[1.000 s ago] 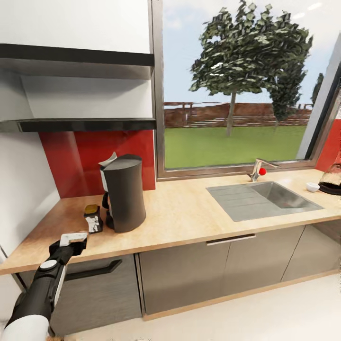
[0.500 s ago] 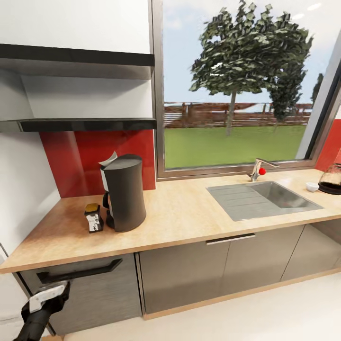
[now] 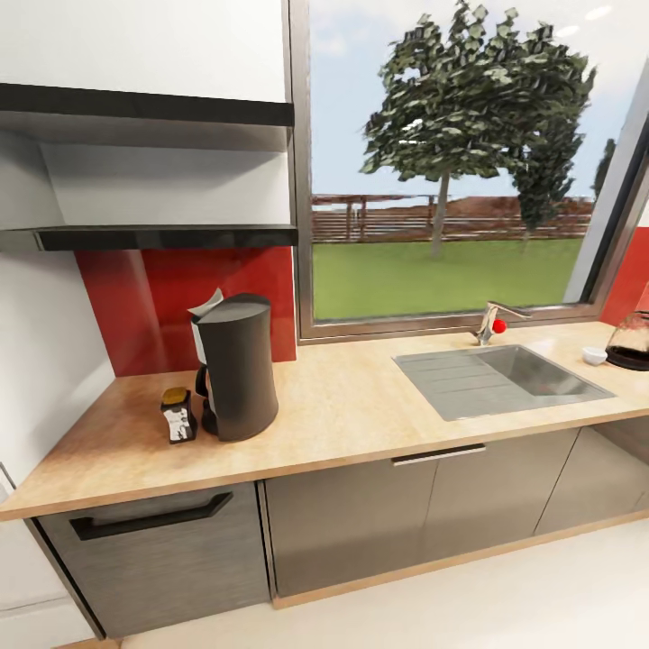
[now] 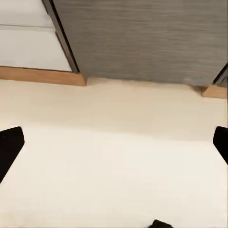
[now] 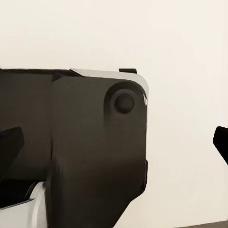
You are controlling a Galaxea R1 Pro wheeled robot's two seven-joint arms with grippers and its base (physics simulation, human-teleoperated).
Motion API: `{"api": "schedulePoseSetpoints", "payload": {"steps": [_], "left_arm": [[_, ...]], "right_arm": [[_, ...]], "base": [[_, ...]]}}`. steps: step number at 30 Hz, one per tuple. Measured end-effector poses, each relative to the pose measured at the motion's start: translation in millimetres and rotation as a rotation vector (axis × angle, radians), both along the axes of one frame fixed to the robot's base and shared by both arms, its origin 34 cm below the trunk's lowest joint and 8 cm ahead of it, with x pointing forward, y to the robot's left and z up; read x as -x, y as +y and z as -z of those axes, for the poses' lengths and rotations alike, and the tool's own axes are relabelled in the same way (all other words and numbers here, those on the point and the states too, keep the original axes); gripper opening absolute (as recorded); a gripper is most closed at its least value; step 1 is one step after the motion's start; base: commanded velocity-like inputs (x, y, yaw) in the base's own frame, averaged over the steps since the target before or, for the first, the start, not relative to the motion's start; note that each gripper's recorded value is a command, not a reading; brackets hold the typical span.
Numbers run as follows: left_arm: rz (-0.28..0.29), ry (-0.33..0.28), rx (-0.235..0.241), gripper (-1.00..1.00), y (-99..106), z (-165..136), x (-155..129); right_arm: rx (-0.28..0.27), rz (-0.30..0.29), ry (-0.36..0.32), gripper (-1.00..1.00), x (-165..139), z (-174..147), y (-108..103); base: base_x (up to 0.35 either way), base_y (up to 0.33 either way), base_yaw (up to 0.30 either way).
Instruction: Set up a coffee station on the kitchen countertop: keep the coffee maker on the countertop, move the bottle of coffee from the kitchen shelf to the counter next to the coffee maker, place a paper coffee filter on top of the coffee maker, put the saucer next to the coffee maker with the coffee cup on the saucer, and place the electric kettle next to the coffee maker.
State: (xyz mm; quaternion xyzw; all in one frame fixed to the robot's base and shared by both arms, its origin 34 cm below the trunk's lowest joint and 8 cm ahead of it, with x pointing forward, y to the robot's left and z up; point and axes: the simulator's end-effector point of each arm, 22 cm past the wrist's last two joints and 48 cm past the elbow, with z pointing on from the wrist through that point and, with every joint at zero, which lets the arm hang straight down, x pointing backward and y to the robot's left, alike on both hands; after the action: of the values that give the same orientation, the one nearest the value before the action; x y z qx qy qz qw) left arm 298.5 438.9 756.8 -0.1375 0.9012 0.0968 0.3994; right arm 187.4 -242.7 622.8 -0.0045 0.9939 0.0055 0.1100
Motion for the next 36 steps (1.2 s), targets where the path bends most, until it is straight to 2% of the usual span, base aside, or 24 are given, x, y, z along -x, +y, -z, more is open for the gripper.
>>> {"api": "schedulePoseSetpoints", "payload": {"steps": [1,2,5,9,13,14,15,21,36], "left_arm": [[0.016,0.094,0.02,1.0,-13,27,31],[0.033,0.162,0.032,1.0,-22,44,55],[0.071,0.308,0.061,1.0,-42,75,106],[0.067,0.403,0.11,1.0,-63,94,147],[0.063,0.407,0.115,1.0,-65,96,148],[0.033,0.482,0.12,1.0,-63,104,168],[0.02,0.506,0.116,1.0,-62,106,174],[-0.008,0.553,0.103,1.0,-59,109,188],[-0.006,0.553,0.1,1.0,-60,110,188]], "right_arm": [[-0.002,0.0,-0.001,1.0,-1,0,2],[-0.003,0.001,-0.002,1.0,-1,0,2],[-0.003,0.003,-0.002,1.0,-1,0,2],[0.002,0.014,-0.002,1.0,-1,0,-2],[0.003,0.016,-0.002,1.0,-2,0,-3],[0.006,0.017,0.0,1.0,-1,0,-2],[0.006,0.018,0.0,1.0,-1,0,-3],[0.005,0.017,0.0,1.0,0,0,-2],[0.007,0.018,-0.002,1.0,-1,0,-3]], "base": [[0.0,0.0,0.0],[0.0,0.0,0.0],[0.0,0.0,0.0],[0.0,0.0,-0.04],[0.0,0.0,-0.097],[0.0,0.0,-0.201],[0.0,0.0,-0.215],[0.0,0.0,-0.252],[0.0,0.0,-0.267]]}}
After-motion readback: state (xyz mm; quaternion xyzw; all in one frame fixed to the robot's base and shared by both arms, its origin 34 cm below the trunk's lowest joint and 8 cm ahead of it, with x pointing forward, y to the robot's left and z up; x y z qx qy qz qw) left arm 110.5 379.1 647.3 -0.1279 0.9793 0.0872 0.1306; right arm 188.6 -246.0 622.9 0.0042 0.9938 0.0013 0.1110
